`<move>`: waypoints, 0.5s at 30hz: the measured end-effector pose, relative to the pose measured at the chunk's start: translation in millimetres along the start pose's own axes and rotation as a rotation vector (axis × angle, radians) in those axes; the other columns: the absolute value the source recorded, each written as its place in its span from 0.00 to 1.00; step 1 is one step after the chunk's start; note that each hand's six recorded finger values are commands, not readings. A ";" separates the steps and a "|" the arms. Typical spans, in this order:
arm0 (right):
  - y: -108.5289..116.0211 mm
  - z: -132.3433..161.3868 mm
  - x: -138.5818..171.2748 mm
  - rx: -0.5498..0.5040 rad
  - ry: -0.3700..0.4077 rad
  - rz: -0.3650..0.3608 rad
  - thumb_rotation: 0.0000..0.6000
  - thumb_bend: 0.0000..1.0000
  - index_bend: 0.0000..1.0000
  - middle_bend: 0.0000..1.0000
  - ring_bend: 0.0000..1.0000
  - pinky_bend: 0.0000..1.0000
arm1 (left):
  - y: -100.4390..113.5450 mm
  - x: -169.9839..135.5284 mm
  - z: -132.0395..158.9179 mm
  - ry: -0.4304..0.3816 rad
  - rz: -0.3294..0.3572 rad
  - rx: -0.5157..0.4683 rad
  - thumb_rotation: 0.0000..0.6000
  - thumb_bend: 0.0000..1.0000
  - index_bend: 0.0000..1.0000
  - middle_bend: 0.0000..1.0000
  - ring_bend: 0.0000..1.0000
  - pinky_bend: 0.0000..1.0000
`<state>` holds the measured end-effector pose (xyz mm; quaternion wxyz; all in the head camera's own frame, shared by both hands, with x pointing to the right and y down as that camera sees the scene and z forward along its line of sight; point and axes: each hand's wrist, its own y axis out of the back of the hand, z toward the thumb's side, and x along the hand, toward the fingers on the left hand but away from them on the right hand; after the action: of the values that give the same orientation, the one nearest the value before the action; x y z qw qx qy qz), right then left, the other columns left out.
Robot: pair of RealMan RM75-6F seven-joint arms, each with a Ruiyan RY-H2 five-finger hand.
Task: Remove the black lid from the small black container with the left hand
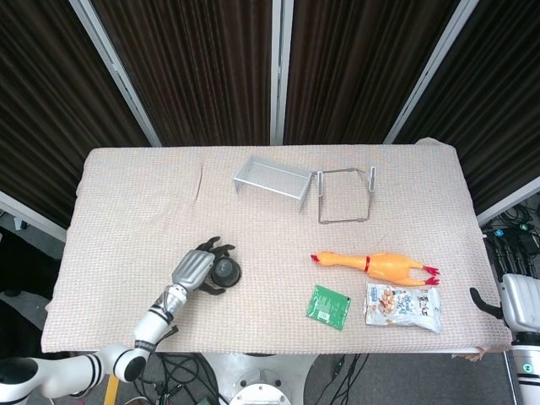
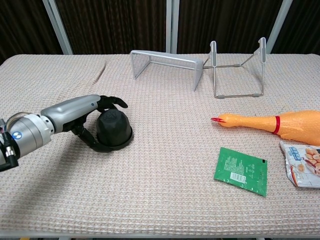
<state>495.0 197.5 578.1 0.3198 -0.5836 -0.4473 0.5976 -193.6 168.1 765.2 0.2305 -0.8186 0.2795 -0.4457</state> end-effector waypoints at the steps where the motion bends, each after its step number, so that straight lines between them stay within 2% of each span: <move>1: -0.1 -0.4 0.1 0.000 -0.001 0.000 1.00 0.20 0.00 0.00 0.00 0.00 | -0.3 0.4 0.2 -0.001 -0.001 0.000 1.00 0.06 0.16 0.27 0.04 0.18; 6: 0.0 -1.9 -0.1 -0.001 -0.006 0.001 1.00 0.20 0.00 0.00 0.00 0.00 | -2.1 2.8 1.6 -0.003 -0.003 -0.001 1.00 0.06 0.16 0.27 0.04 0.18; 15: 0.2 -3.3 0.3 -0.002 -0.009 0.000 1.00 0.20 0.00 0.00 0.00 0.00 | -2.5 7.1 3.2 0.000 0.003 0.002 1.00 0.15 0.19 0.30 0.06 0.18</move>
<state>498.3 198.2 578.1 0.3172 -0.5811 -0.4494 0.5998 -187.0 165.6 769.4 0.2321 -0.8180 0.2803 -0.4455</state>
